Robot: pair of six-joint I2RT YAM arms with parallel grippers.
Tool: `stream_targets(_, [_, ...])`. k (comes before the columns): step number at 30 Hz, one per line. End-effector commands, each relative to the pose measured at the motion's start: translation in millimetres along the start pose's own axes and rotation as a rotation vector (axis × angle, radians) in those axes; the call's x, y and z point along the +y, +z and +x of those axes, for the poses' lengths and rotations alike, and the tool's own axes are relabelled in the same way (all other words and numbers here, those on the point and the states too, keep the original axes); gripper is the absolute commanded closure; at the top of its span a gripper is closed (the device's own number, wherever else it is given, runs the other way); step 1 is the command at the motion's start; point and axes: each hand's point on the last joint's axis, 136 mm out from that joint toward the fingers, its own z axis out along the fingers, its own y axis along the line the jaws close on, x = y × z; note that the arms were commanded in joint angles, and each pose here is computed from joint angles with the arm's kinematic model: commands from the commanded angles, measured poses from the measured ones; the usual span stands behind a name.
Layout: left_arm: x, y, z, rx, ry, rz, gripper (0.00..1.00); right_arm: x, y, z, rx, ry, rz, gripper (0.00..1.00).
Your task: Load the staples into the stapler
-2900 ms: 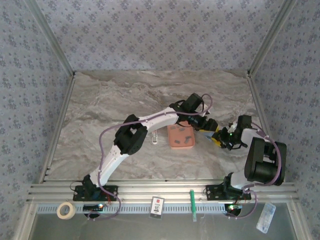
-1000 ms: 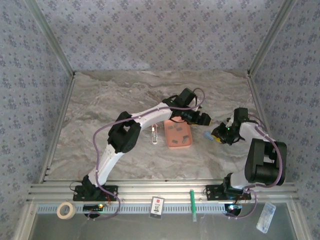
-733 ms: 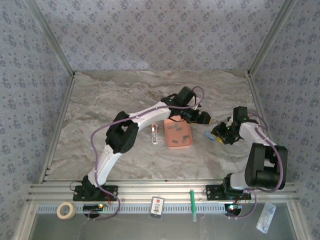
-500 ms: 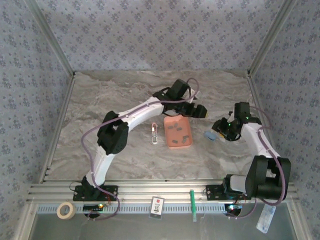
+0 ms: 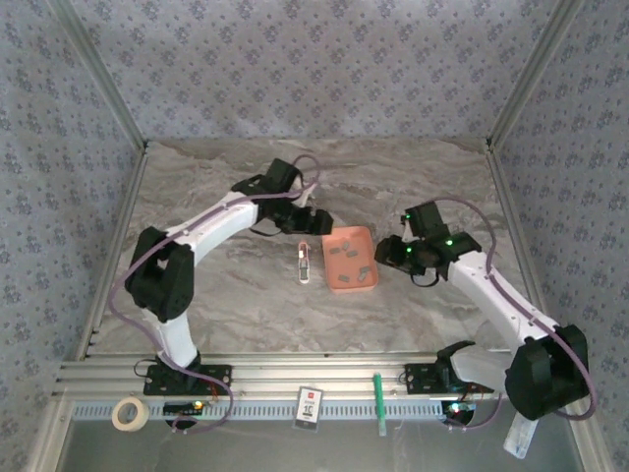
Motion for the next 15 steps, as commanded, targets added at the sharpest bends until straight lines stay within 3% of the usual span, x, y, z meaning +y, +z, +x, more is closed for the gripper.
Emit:
stream_targets(1, [30, -25, -7, -0.077, 0.039, -0.085, 0.22, 29, -1, -7, -0.084, -0.015, -0.048, 0.55])
stream_targets(9, [46, -4, -4, -0.029, -0.003, -0.017, 0.23, 76, 20, 21, -0.048, -0.069, -0.132, 0.55])
stream_targets(15, [44, 21, 5, 0.015, -0.022, 0.05, 0.31, 107, 32, 41, -0.022, -0.072, -0.201, 0.55])
